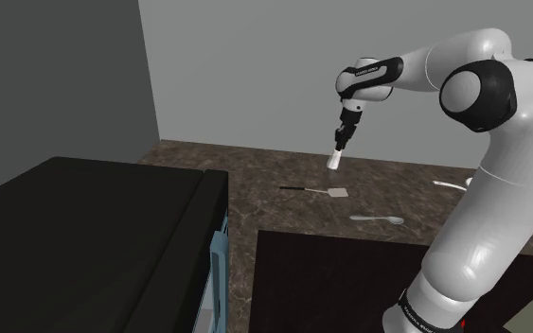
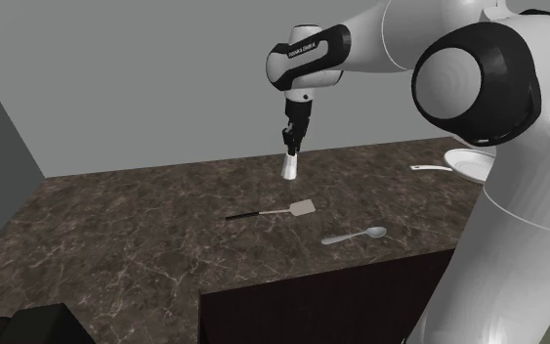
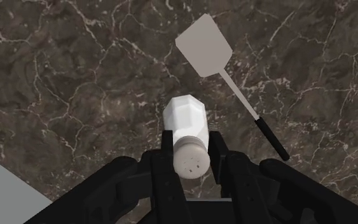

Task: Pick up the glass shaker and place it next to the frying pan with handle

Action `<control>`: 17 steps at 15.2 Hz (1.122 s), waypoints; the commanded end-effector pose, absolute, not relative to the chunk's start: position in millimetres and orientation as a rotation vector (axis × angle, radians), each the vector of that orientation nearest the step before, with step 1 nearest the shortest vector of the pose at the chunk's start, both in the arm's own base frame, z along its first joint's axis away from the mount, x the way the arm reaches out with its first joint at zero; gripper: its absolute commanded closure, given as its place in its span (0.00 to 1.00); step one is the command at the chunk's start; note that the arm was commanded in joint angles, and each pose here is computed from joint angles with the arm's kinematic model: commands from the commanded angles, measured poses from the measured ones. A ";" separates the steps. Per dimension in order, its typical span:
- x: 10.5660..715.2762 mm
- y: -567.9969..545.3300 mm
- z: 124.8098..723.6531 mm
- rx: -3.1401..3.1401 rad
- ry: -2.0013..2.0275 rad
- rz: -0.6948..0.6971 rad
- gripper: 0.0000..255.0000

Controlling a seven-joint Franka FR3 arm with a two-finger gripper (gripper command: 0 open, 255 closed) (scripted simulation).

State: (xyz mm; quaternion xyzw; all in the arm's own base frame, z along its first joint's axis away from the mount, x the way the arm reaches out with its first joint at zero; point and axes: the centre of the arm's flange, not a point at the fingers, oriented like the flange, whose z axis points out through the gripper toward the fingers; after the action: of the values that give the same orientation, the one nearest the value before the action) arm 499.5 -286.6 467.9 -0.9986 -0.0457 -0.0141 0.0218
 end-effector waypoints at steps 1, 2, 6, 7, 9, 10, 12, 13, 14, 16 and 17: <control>499.4 -286.7 477.2 -3.094 -0.141 -0.043 1.00; 499.4 -286.7 482.5 -3.094 -0.141 -0.043 1.00; 499.4 -286.7 503.6 -3.094 -0.141 -0.043 1.00; 499.4 -286.7 508.9 -3.094 -0.141 -0.043 1.00; 499.4 -286.7 519.4 -3.094 -0.141 -0.043 1.00; 499.4 -286.7 524.7 -3.094 -0.141 -0.043 1.00; 499.4 -286.7 535.3 -3.094 -0.141 -0.043 1.00; 499.4 -286.7 540.5 -3.094 -0.141 -0.043 1.00; 499.4 -286.7 545.8 -3.094 -0.141 -0.043 1.00; 499.4 -286.7 556.4 -3.094 -0.141 -0.043 1.00; 499.3 -286.7 557.2 -3.094 -0.142 -0.043 1.00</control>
State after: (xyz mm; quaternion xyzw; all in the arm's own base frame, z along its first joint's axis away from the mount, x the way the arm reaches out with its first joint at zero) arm 499.5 -287.2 553.8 -0.9986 -0.0457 -0.0141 0.0218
